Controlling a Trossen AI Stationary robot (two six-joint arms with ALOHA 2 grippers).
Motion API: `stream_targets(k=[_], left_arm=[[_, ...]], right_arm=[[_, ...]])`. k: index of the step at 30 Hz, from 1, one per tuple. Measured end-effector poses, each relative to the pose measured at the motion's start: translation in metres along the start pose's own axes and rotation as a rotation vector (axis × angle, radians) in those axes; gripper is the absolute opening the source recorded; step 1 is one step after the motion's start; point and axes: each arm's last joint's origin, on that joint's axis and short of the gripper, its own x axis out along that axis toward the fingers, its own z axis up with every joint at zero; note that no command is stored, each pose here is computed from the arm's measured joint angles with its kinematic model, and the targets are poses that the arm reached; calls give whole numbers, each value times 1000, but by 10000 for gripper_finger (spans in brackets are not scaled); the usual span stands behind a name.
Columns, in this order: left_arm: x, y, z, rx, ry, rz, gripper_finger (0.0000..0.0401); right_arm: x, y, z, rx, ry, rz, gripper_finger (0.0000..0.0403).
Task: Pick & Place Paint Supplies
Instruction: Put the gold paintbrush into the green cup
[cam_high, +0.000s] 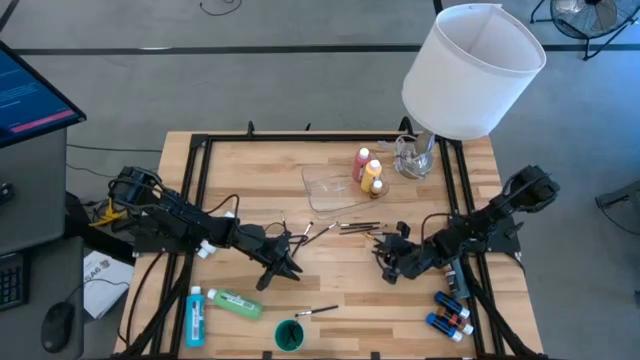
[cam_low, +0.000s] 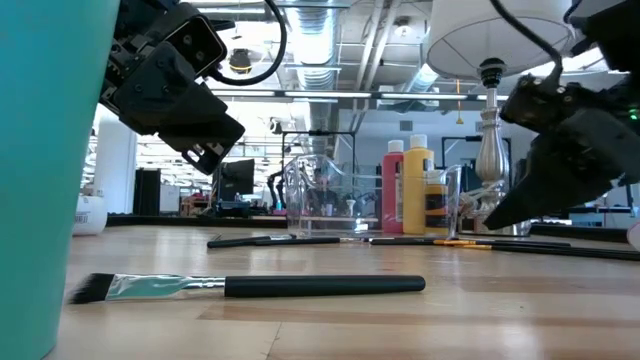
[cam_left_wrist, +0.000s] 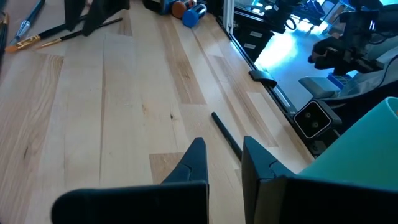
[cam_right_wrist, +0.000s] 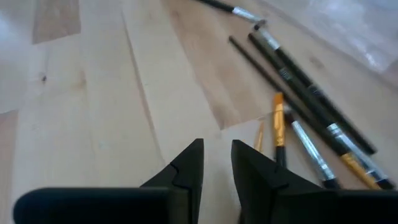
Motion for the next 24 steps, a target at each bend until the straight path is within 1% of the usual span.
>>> stream_targets(k=[5, 13, 14, 16, 18, 19, 22, 24], left_arm=[[0, 0, 0, 17, -5, -2, 1], [0, 0, 1, 19, -7, -2, 1], [0, 0, 1, 19, -7, -2, 1], [0, 0, 1, 18, -7, -3, 1], [0, 0, 1, 17, -8, -2, 1], [0, 0, 1, 18, -7, -3, 1], [0, 0, 1, 21, -8, -2, 1], [0, 0, 1, 20, -8, -3, 1]], right_arm=[[5, -7, 4, -9, -9, -57, 75], [11, -16, 9, -31, -5, -98, 75], [11, -17, 10, -18, -8, -95, 75], [10, -12, 10, 12, -2, -27, 75], [7, -5, 8, 0, 3, 18, 75], [5, -4, 6, -14, -5, 7, 75], [7, -10, 8, -35, -48, -88, 75], [10, -14, 11, -25, -43, -106, 75]])
